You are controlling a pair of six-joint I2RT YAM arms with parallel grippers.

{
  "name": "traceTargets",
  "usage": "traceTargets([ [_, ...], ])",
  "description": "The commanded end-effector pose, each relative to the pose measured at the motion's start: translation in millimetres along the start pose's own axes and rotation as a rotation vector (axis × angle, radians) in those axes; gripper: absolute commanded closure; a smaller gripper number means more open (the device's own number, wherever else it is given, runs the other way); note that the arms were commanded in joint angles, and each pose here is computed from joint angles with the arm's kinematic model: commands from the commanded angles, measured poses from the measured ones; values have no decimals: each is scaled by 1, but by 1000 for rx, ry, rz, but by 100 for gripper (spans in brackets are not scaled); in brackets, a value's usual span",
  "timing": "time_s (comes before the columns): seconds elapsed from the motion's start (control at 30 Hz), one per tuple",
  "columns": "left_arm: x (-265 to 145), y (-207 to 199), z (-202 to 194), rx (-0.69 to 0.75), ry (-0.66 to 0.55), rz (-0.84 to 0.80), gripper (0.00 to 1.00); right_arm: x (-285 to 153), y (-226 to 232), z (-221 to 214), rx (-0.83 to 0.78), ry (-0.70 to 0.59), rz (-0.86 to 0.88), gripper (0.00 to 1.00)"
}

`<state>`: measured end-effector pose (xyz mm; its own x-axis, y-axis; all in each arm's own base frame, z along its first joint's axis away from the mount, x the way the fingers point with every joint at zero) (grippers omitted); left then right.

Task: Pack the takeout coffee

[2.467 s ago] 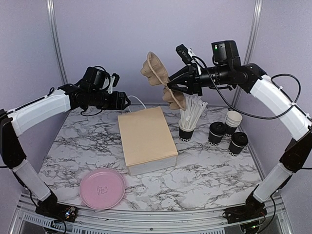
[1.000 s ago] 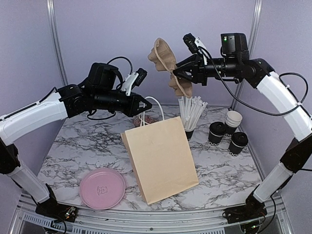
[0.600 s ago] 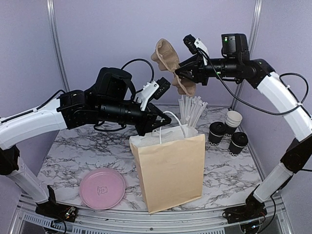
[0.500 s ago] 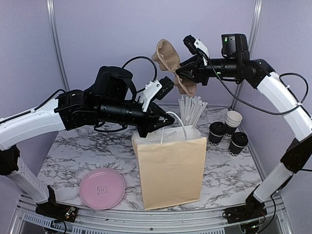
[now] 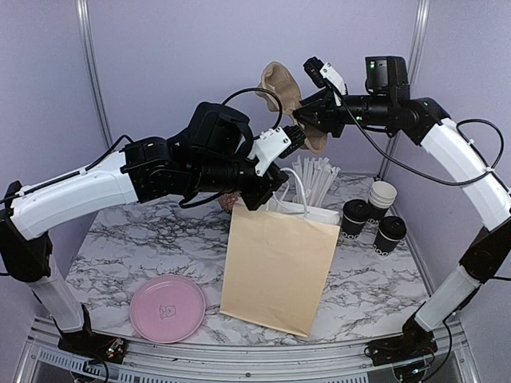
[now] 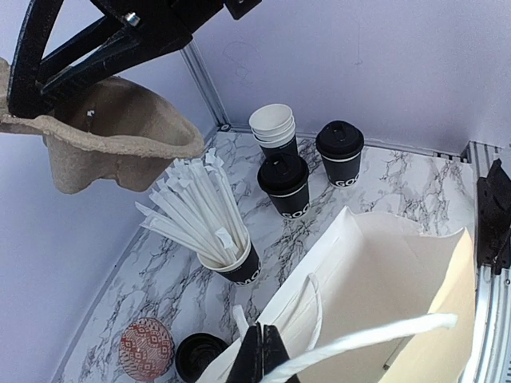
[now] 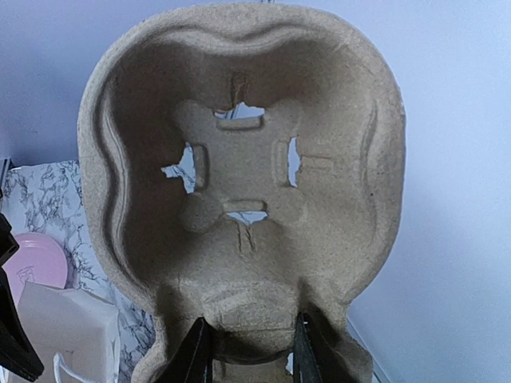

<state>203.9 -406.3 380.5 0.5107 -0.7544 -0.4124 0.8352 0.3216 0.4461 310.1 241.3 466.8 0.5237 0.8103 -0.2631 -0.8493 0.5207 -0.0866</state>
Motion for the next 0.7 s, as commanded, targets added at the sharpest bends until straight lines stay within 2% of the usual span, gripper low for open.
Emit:
traceTargets([
  [0.0,-12,4,7,16,0,18,100,-12,-4,15,-29,-61,-48,78],
  [0.23,-38,-40,-11,-15,41,-21,100,-14,0,14,-22,-50,-21,78],
  [0.27,-44,-48,-12,-17,33,-51,97,-14,1,14,-18,-49,-6,78],
  [0.37,-56,-64,-13,-32,16,-108,73,-17,7,13,-3,-43,44,77],
  [0.5,-75,-66,-4,-42,-17,-131,47,-24,17,13,17,-37,106,77],
  [0.6,-96,-64,4,-41,-40,-172,34,-31,22,14,24,-35,124,77],
  [0.67,-114,-61,7,-30,-44,-209,30,-34,24,12,24,-30,130,77],
])
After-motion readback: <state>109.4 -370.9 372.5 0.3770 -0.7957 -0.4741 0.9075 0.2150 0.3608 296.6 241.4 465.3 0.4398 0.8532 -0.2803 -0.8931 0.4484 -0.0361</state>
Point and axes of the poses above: each gripper's point midway between its finger pads, its own x axis out along the fingers, its own y axis along the line the jaws close on, z = x × y, the point moved 7 cm from there along -x, back along the fingers, and after that the axes turned 12 degrees about x, right-handed, at the moved point
